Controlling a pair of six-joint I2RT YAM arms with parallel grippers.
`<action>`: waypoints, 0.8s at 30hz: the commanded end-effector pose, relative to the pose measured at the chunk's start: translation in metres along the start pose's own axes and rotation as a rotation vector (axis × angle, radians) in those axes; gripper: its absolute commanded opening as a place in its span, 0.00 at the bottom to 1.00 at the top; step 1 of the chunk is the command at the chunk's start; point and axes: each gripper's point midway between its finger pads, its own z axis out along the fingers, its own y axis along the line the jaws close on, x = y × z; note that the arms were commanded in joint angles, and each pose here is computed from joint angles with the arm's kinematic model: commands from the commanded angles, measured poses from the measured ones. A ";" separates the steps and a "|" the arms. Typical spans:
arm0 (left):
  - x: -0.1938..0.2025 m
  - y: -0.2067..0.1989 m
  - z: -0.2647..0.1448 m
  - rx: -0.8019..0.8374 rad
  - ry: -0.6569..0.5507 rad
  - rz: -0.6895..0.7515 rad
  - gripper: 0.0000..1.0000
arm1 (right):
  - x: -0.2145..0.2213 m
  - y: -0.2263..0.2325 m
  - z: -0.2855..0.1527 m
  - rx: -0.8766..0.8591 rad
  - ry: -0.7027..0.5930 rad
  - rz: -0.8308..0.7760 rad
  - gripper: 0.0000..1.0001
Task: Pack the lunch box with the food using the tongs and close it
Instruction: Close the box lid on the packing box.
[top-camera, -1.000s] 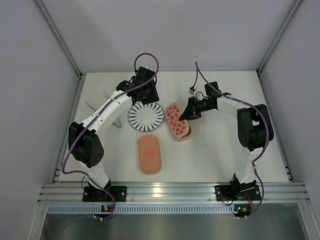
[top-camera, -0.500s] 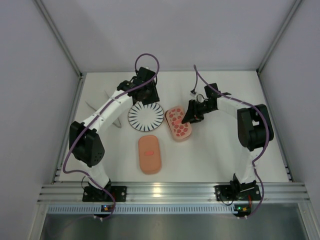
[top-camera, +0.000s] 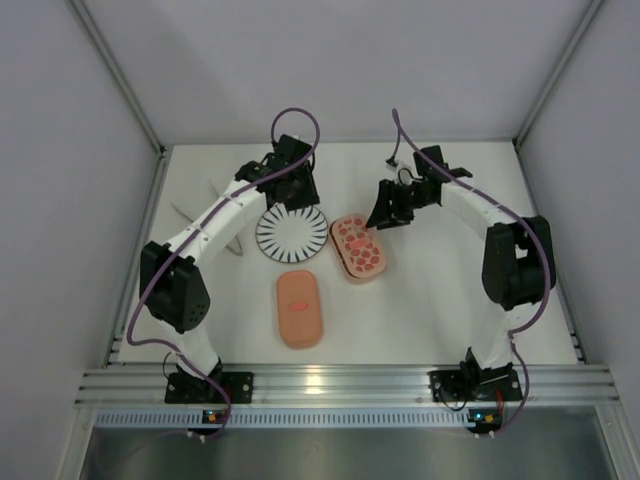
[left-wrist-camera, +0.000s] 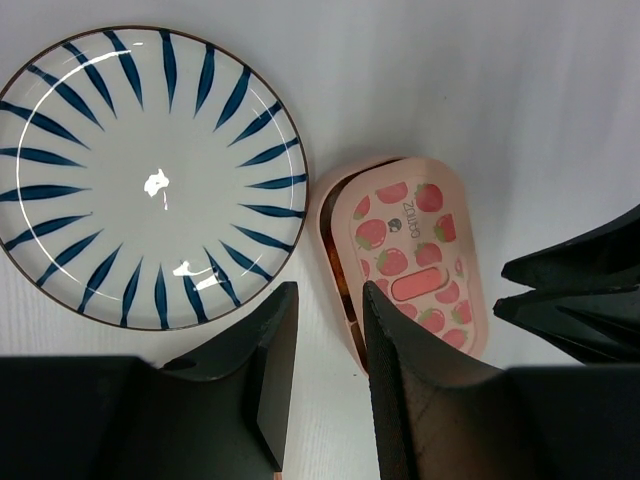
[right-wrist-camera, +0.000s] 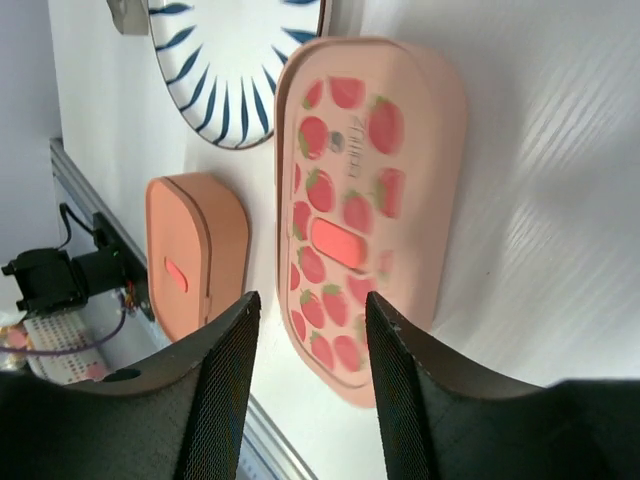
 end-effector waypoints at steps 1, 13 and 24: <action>-0.011 -0.010 -0.003 0.031 -0.037 0.008 0.38 | -0.018 0.009 -0.025 0.065 -0.058 -0.058 0.46; -0.003 -0.008 -0.001 0.019 -0.017 0.008 0.37 | -0.028 -0.048 -0.044 0.454 -0.143 0.056 0.32; 0.046 0.008 0.009 -0.057 0.085 0.040 0.26 | -0.010 -0.067 -0.024 0.634 -0.089 0.057 0.14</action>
